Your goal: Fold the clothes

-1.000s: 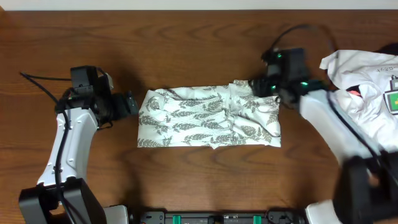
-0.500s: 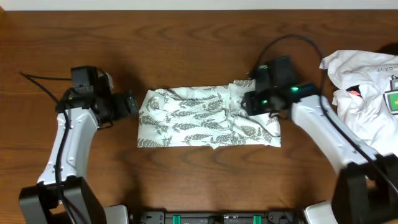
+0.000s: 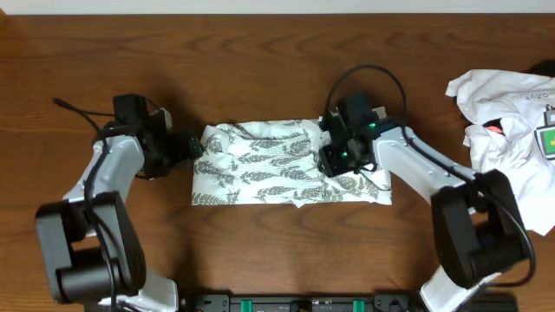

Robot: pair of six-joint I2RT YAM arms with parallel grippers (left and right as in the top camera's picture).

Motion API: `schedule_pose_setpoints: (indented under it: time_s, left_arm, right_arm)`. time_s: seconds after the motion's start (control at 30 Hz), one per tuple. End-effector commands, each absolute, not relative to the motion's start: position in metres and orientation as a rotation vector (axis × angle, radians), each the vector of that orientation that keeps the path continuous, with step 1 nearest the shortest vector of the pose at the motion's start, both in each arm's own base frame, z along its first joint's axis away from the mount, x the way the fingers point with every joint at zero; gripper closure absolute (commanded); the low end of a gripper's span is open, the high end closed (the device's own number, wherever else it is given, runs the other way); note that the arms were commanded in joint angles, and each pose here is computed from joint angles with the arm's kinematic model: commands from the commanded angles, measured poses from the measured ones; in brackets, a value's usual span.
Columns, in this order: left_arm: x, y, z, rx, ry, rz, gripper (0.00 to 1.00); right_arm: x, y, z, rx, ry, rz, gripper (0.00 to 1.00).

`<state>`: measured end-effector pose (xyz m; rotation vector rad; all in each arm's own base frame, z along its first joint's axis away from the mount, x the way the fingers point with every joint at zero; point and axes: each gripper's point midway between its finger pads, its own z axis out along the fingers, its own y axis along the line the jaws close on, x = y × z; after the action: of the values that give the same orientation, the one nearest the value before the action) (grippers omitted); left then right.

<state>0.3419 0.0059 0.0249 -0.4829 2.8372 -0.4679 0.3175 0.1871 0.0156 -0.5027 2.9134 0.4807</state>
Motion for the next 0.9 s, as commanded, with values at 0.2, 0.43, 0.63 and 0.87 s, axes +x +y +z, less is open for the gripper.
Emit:
schedule_pose_setpoints:
  time_s: [0.2,0.43,0.63,0.87]
  left_arm:
    - [0.342,-0.017,0.01,-0.479,2.845,-0.683,0.02]
    - [0.342,-0.029,0.015,-0.452,2.835,-0.77,0.03]
    - [0.336,-0.038,0.012,-0.429,2.859,-0.778,0.25]
    - [0.326,-0.051,0.006,-0.386,2.897,-0.788,0.43]
  right_arm:
    - [0.312,0.189,0.006,-0.54,2.929,0.481,0.56]
    - [0.312,0.189,0.006,-0.54,2.93,0.481,0.56]
    - [0.312,0.189,0.006,-0.539,2.93,0.481,0.56]
    - [0.313,0.189,0.006,-0.534,2.927,0.482,0.57]
